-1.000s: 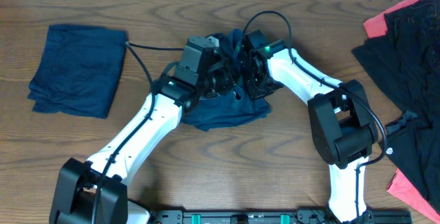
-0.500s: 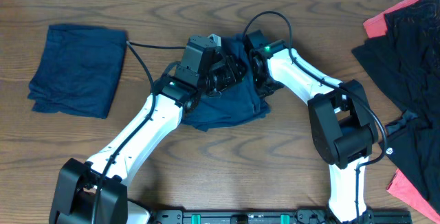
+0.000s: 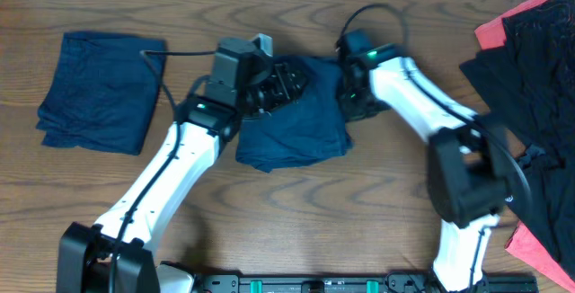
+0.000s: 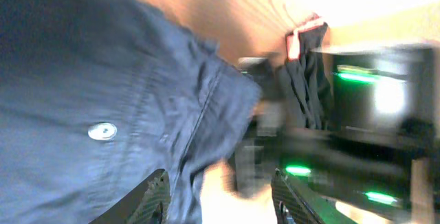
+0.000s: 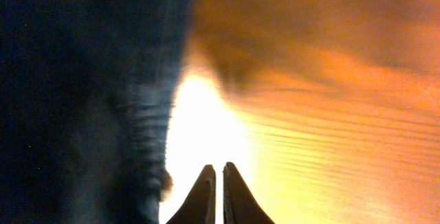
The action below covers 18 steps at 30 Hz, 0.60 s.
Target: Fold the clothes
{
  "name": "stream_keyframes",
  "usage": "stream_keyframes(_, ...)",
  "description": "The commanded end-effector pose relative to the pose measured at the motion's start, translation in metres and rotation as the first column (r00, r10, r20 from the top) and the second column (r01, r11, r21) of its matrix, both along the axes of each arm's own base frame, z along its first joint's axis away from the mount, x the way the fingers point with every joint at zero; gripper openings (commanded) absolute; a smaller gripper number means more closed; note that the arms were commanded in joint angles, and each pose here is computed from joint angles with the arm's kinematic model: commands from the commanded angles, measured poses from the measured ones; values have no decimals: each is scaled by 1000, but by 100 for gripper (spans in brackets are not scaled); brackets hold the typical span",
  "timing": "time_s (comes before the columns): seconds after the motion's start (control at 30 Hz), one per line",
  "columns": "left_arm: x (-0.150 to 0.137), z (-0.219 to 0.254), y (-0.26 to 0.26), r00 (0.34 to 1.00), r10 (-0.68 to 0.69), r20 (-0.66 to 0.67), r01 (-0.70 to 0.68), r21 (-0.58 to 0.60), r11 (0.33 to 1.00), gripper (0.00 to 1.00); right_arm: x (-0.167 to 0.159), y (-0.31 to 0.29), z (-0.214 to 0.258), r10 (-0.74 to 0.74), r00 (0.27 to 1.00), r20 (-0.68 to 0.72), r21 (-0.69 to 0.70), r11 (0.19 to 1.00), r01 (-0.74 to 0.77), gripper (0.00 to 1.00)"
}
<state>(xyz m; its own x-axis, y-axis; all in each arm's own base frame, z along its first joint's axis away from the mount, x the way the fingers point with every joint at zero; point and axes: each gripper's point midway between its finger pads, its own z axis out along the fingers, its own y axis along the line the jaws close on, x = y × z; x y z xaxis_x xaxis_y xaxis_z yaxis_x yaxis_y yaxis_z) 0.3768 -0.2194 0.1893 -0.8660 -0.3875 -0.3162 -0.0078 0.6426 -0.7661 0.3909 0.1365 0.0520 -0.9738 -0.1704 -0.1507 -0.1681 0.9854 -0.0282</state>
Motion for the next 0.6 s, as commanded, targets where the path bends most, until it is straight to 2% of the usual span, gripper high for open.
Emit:
stream_keyframes(0.0,13,8,24,997,53,47,-55,51,997,50,19,-28,68,-87,978,190,10,996,86,5)
stream_keyframes(0.07,19,0,41,993,99,58,-105,125,987,49,23,-31,93,-98,963,251,62,994,85,1)
stream_keyframes(0.17,27,-10,65,985,124,121,-153,267,951,49,19,-9,118,19,957,289,177,981,-73,1)
stream_keyframes(0.3,36,-23,81,979,114,169,-173,398,901,49,1,28,122,134,957,256,330,919,-217,1)
stream_keyframes(0.43,37,-56,86,988,112,104,-147,458,877,49,-19,57,106,194,968,158,437,866,-245,1)
stream_keyframes(0.57,32,-99,87,994,110,-8,-91,501,861,49,-36,67,79,229,973,35,448,866,-221,1)
